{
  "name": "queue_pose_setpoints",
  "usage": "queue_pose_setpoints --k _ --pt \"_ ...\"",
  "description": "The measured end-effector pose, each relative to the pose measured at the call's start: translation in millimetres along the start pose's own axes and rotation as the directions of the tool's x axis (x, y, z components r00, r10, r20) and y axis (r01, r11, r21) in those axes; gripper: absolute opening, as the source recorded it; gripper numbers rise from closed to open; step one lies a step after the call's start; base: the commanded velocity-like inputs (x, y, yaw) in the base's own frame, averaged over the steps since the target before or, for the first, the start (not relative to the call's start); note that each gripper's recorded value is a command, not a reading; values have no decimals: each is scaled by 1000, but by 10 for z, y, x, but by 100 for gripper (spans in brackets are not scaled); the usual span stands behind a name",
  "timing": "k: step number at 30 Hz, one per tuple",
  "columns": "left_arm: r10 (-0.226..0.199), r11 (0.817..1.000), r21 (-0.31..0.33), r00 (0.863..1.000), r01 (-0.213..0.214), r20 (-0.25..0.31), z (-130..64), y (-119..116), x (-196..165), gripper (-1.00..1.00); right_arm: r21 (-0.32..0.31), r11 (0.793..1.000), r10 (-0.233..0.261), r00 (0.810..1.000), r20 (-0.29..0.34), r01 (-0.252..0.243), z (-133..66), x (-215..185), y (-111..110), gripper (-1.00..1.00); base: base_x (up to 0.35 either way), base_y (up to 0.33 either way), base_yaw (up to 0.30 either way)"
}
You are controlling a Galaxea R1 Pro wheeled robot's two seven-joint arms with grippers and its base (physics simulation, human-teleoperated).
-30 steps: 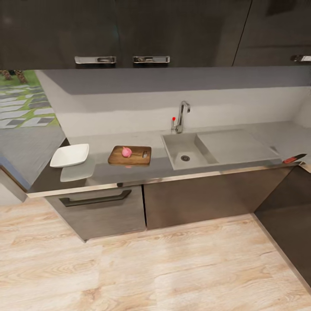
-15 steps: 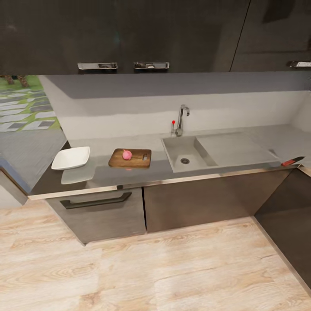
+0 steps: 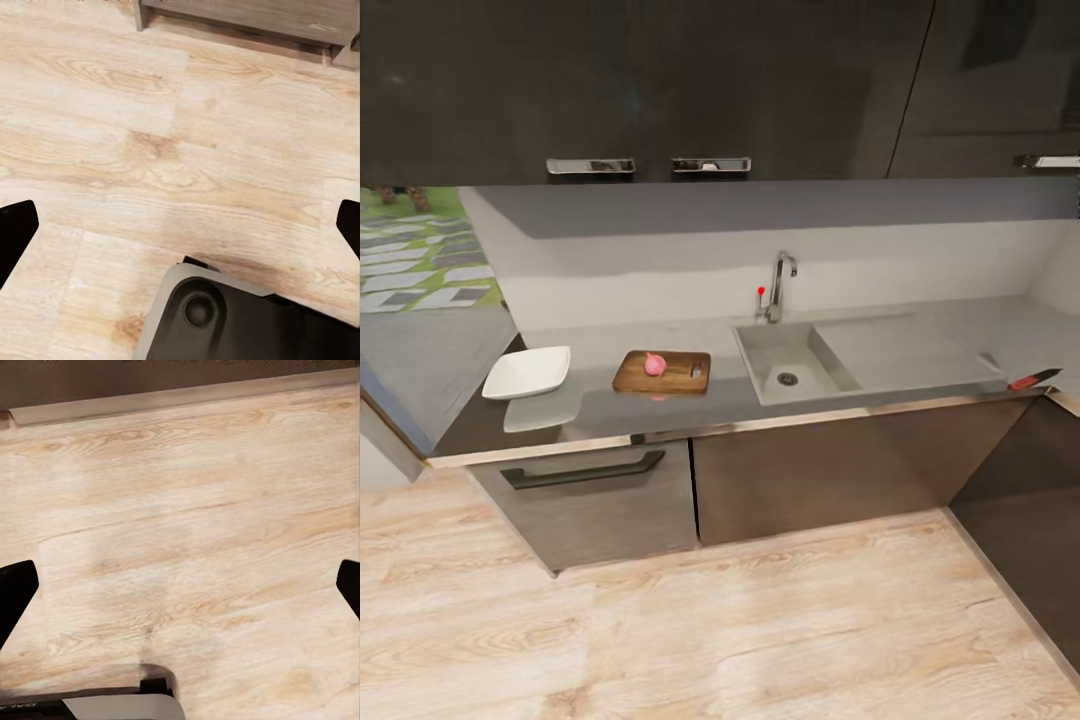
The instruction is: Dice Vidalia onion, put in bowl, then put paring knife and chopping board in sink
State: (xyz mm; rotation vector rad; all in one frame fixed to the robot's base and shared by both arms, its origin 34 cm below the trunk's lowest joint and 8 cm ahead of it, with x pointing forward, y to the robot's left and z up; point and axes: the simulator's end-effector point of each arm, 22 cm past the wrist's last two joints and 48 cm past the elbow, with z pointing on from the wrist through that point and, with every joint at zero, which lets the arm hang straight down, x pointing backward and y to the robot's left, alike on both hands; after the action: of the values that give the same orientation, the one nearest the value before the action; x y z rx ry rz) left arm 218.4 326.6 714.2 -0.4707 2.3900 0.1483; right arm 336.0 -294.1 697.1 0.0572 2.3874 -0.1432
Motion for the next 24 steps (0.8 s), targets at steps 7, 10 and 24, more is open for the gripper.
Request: queue_pose_setpoints --k 7,10,24 --pt "-3 1000 3 1000 3 10 10 -12 -29 100 0 1000 1 1000 11 -1 5 -43 0 100 0 0 0" --pt "-4 1000 4 1000 4 14 14 -16 -41 100 0 1000 2 1000 16 -2 6 -60 0 100 0 0 0" --pt "-9 1000 12 999 9 35 33 -42 -102 100 0 1000 6 998 62 -6 7 -191 1 100 117 -76 -72"
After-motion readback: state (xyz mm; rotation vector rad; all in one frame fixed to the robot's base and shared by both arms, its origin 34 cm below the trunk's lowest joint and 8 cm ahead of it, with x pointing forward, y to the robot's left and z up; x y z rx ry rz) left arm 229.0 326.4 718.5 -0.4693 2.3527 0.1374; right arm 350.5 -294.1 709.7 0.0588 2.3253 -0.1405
